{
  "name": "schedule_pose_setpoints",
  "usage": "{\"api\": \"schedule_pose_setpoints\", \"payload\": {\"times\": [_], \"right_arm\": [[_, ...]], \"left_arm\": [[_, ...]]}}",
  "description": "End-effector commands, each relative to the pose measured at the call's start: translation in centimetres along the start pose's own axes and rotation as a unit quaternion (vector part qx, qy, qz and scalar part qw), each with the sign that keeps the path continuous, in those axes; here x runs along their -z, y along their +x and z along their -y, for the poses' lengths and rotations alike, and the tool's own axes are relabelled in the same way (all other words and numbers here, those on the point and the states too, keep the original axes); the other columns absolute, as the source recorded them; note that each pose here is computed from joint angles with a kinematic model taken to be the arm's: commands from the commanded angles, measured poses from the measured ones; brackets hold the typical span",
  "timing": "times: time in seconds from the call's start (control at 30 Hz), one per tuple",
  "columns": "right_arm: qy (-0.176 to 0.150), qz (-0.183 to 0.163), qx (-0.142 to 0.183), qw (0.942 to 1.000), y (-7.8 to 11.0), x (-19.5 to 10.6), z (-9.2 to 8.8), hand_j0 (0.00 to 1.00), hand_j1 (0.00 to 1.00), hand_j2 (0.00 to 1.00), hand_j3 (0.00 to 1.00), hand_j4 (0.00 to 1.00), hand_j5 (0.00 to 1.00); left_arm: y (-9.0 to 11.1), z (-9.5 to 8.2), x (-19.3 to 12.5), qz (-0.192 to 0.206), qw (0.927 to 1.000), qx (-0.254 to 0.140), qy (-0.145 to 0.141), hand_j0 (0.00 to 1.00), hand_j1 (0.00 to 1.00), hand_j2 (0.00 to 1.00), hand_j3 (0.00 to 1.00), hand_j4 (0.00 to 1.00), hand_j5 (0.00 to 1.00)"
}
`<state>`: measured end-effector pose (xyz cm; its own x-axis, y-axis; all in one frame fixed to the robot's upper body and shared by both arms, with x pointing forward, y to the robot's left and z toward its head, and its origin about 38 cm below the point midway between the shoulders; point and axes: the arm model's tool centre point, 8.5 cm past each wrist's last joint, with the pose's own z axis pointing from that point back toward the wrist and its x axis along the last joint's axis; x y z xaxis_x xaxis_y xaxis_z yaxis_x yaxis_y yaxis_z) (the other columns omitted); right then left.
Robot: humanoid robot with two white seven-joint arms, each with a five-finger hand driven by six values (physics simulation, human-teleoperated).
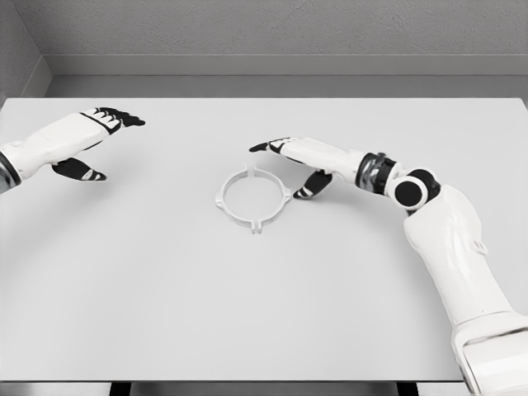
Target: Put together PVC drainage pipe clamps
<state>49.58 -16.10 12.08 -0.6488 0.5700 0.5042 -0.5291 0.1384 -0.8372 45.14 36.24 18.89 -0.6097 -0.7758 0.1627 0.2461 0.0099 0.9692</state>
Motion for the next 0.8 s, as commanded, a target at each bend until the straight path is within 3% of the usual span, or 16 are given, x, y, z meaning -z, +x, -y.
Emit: {"api": "schedule_pose_setpoints", "payload": {"times": [0.0, 0.5, 0.63, 0.67, 0.7, 0.73, 0.77], "right_arm": [[-0.004, 0.005, 0.003, 1.0000, 0.3, 0.2, 0.1, 0.97, 0.97, 0.97, 0.97, 0.97, 0.97], [-0.004, 0.010, 0.001, 0.9999, 0.7, 0.6, 0.3, 0.97, 0.97, 0.97, 0.97, 0.97, 0.97], [-0.013, 0.001, 0.002, 0.9999, -0.1, -0.3, 0.9, 0.97, 0.97, 0.97, 0.97, 0.97, 0.97], [-0.038, -0.030, -0.012, 0.9988, -2.2, -4.1, 3.2, 0.97, 0.97, 0.97, 0.97, 0.97, 0.97], [-0.080, -0.040, -0.031, 0.9955, -2.8, -8.0, 6.2, 0.97, 0.97, 0.97, 0.97, 0.97, 0.97], [-0.118, -0.028, -0.052, 0.9912, -2.2, -12.2, 9.5, 0.97, 0.97, 0.97, 0.97, 0.97, 0.97], [-0.151, -0.001, -0.050, 0.9873, -1.2, -16.5, 11.7, 0.97, 0.97, 0.97, 0.97, 0.97, 0.97]], "left_arm": [[0.0, -0.1, -0.1, 0.000, 1.0000, -0.002, 0.002, 1.00, 1.00, 1.00, 1.00, 1.00, 1.00], [-0.3, -0.2, -0.4, -0.005, 1.0000, -0.001, 0.000, 1.00, 1.00, 1.00, 1.00, 1.00, 1.00], [-0.5, -0.3, -0.6, -0.006, 1.0000, -0.004, 0.001, 1.00, 1.00, 1.00, 1.00, 1.00, 1.00], [-0.6, -0.3, -0.7, -0.007, 1.0000, -0.003, 0.001, 1.00, 1.00, 1.00, 1.00, 1.00, 1.00], [-0.6, -0.3, -0.7, -0.007, 1.0000, -0.003, 0.001, 1.00, 1.00, 1.00, 1.00, 1.00, 1.00], [-0.5, -0.3, -0.7, -0.006, 1.0000, -0.003, 0.001, 1.00, 1.00, 1.00, 1.00, 1.00, 1.00], [-0.6, -0.4, -0.8, -0.007, 1.0000, -0.003, 0.002, 1.00, 1.00, 1.00, 1.00, 1.00, 1.00]]}}
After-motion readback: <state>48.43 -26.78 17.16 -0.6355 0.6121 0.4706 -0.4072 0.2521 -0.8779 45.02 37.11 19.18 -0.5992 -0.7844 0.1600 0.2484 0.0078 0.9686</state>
